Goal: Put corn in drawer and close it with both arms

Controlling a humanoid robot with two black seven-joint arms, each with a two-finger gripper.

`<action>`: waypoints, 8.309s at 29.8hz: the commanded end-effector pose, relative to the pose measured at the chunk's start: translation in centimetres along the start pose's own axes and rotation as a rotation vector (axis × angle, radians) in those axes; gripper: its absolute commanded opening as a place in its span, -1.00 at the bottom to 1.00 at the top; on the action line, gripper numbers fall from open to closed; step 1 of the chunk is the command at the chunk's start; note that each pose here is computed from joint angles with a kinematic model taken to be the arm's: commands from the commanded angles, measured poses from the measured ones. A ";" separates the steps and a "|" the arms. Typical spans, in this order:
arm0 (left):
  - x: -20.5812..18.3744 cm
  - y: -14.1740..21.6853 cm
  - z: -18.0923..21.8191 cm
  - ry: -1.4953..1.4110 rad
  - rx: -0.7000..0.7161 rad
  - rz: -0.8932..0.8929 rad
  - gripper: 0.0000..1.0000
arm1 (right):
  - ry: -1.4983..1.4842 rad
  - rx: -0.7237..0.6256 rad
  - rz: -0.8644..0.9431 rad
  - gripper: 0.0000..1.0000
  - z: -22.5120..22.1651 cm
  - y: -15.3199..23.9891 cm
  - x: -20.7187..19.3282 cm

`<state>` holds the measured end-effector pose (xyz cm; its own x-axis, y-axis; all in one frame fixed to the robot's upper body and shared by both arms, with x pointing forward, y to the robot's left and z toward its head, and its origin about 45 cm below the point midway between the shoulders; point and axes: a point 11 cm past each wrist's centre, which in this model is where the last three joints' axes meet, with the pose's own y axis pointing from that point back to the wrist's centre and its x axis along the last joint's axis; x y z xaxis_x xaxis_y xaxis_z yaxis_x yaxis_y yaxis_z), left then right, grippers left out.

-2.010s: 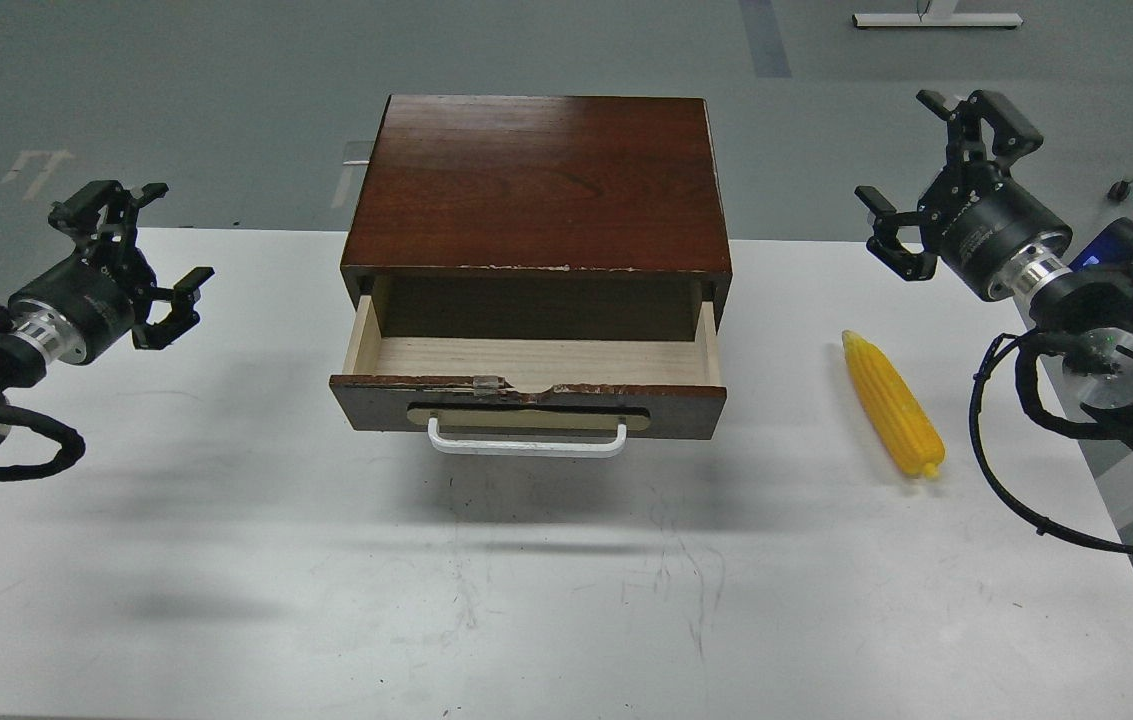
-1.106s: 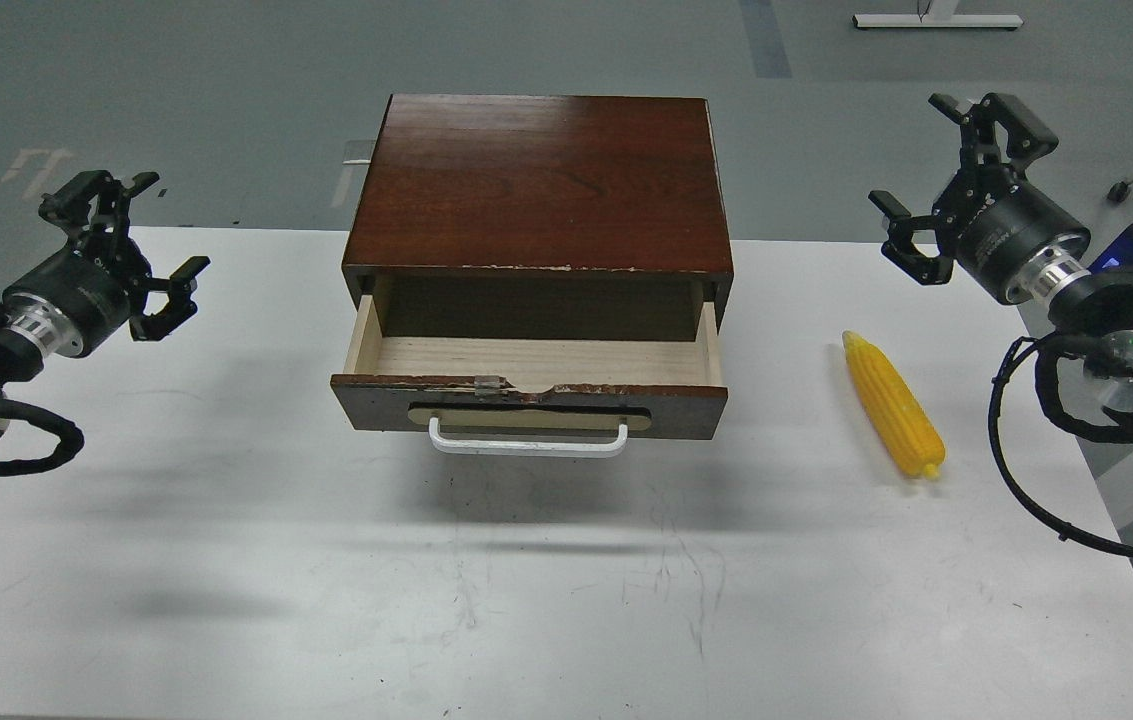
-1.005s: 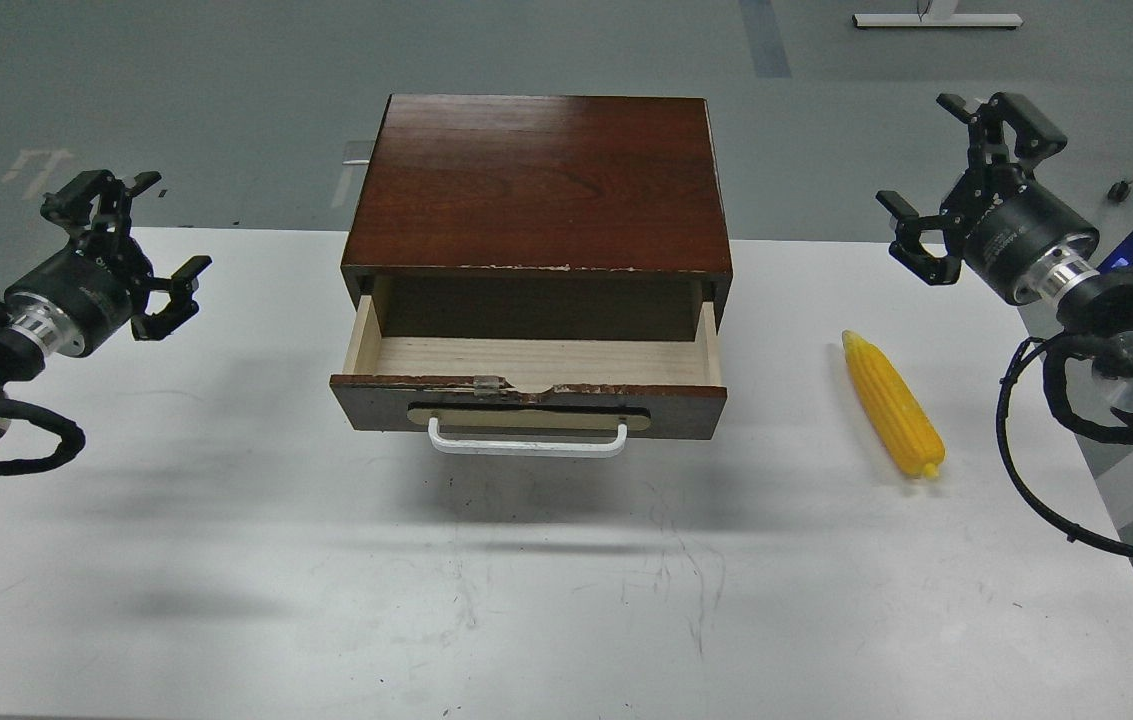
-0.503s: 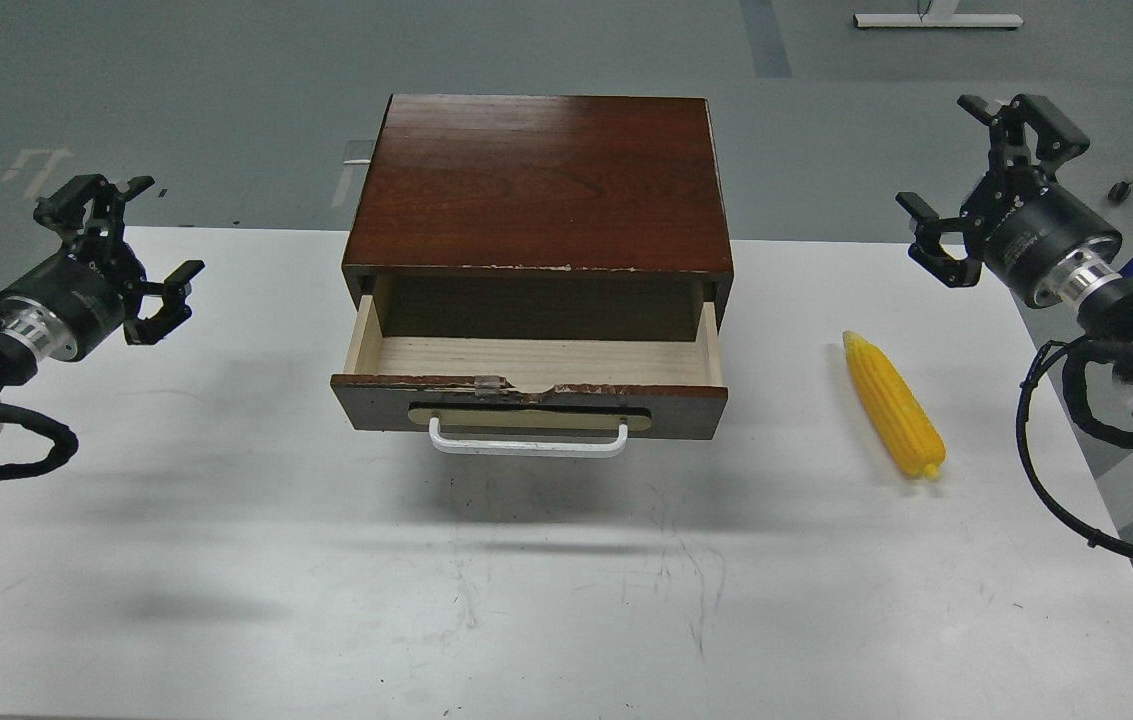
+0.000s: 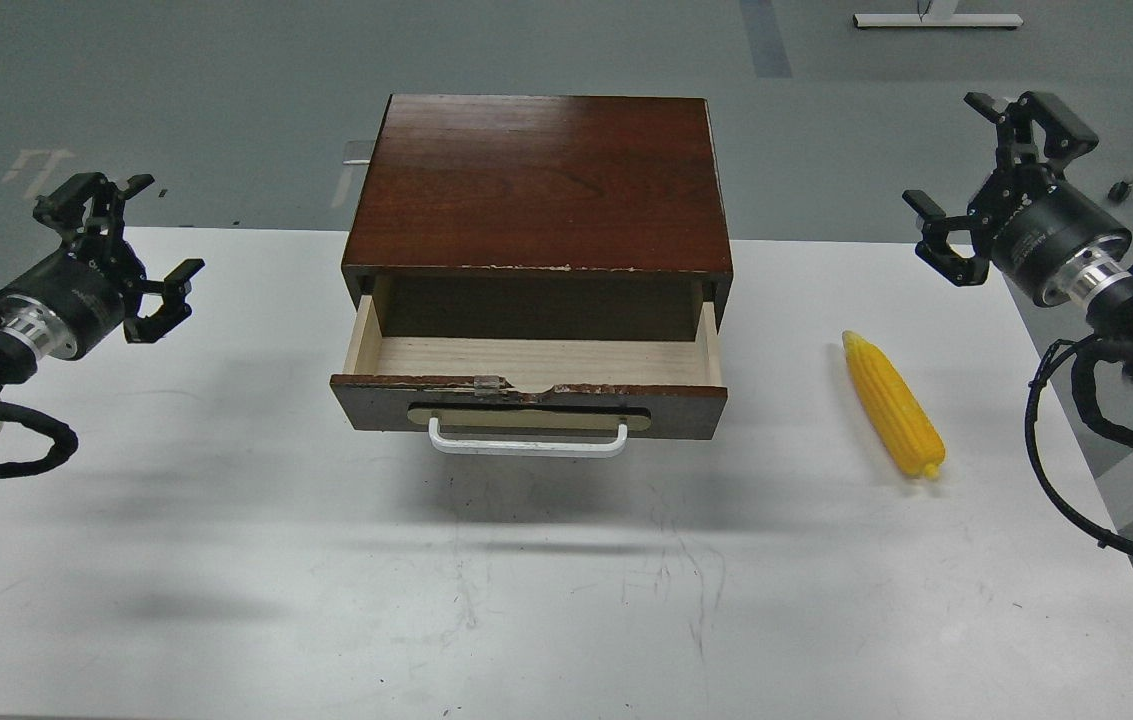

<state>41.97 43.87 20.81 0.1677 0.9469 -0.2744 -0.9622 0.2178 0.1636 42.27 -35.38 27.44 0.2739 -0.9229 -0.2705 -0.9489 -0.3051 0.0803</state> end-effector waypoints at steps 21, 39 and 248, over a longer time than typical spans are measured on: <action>-0.3 -0.2 0.0 -0.003 0.001 -0.008 0.96 | 1.417 -0.271 -0.040 0.87 -4.8 8.2 5.8; 0.1 0.1 0.0 -0.006 0.001 0.001 0.96 | 1.660 -0.499 -0.277 0.82 10.1 9.4 6.8; -25.1 9.4 -9.5 -0.902 0.080 -1.180 -1.00 | 0.064 -0.239 0.265 0.98 7.6 4.7 7.9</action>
<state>26.50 20.05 20.47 0.9243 0.0303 0.3803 -0.1661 0.9294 0.3295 38.77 -42.31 18.46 0.0387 -0.9877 -0.1515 -0.9272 -0.0920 0.3631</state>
